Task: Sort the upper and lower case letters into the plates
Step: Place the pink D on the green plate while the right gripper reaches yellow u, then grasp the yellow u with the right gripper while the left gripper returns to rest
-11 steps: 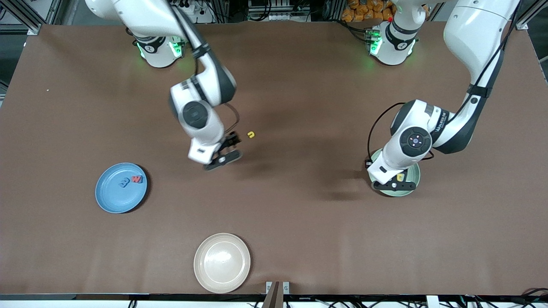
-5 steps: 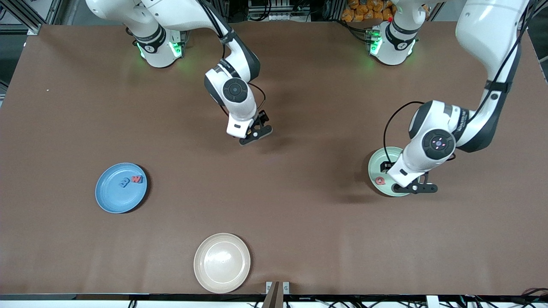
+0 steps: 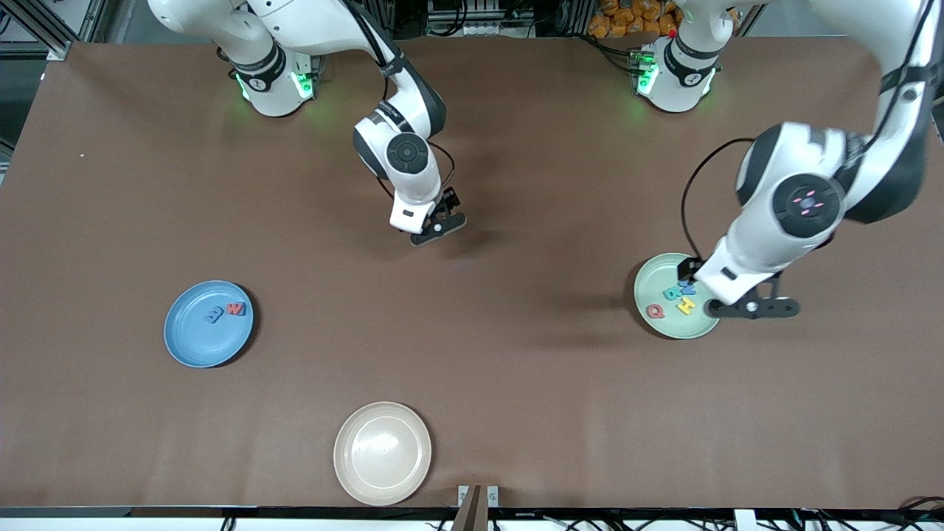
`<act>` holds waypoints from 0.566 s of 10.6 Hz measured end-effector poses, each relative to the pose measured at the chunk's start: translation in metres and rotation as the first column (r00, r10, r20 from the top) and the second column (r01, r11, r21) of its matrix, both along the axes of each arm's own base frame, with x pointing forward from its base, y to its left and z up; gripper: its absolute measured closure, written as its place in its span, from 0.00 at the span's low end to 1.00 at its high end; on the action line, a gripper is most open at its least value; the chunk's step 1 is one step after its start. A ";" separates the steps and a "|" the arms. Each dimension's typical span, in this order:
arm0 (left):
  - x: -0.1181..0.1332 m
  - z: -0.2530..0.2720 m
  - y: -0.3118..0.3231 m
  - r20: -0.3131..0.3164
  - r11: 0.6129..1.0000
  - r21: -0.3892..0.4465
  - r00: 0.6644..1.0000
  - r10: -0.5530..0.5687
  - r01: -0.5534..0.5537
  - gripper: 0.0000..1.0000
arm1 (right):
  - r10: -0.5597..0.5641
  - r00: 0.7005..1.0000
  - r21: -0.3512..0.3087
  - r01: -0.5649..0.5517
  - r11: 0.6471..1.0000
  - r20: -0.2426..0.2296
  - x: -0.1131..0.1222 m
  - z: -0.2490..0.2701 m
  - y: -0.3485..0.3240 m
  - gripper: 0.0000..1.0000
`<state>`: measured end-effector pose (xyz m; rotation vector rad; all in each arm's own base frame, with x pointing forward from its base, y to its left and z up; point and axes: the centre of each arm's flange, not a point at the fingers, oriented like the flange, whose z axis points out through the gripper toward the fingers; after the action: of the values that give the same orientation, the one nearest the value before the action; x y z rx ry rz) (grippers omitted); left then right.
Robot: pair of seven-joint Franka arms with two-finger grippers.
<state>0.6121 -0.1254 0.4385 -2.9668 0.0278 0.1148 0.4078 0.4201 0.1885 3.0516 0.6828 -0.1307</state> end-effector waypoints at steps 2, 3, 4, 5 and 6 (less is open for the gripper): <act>-0.003 0.056 0.012 -0.011 0.997 -0.050 0.998 0.057 -0.058 0.00 | -0.020 0.999 -0.040 0.022 0.999 0.047 0.000 -0.004 0.002 0.00; -0.006 0.075 0.020 -0.008 0.993 -0.093 0.997 0.076 -0.076 0.00 | -0.029 0.998 -0.040 0.031 0.999 0.057 0.001 -0.007 0.004 0.00; -0.010 0.091 0.027 -0.008 0.984 -0.144 0.995 0.102 -0.102 0.00 | -0.037 0.997 -0.026 0.039 0.999 0.069 0.003 -0.009 0.006 0.00; -0.015 0.105 0.033 -0.009 0.975 -0.182 0.992 0.125 -0.125 0.00 | -0.041 0.996 -0.014 0.043 0.999 0.079 0.005 -0.011 0.008 0.00; -0.019 0.119 0.035 -0.001 0.971 -0.199 0.991 0.136 -0.134 0.00 | -0.043 0.996 -0.008 0.043 0.999 0.084 0.005 -0.014 0.009 0.00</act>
<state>0.5935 -0.0904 0.5575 -3.1676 -0.1745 0.1177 0.4127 0.4288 0.1747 3.0431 0.6099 -0.0071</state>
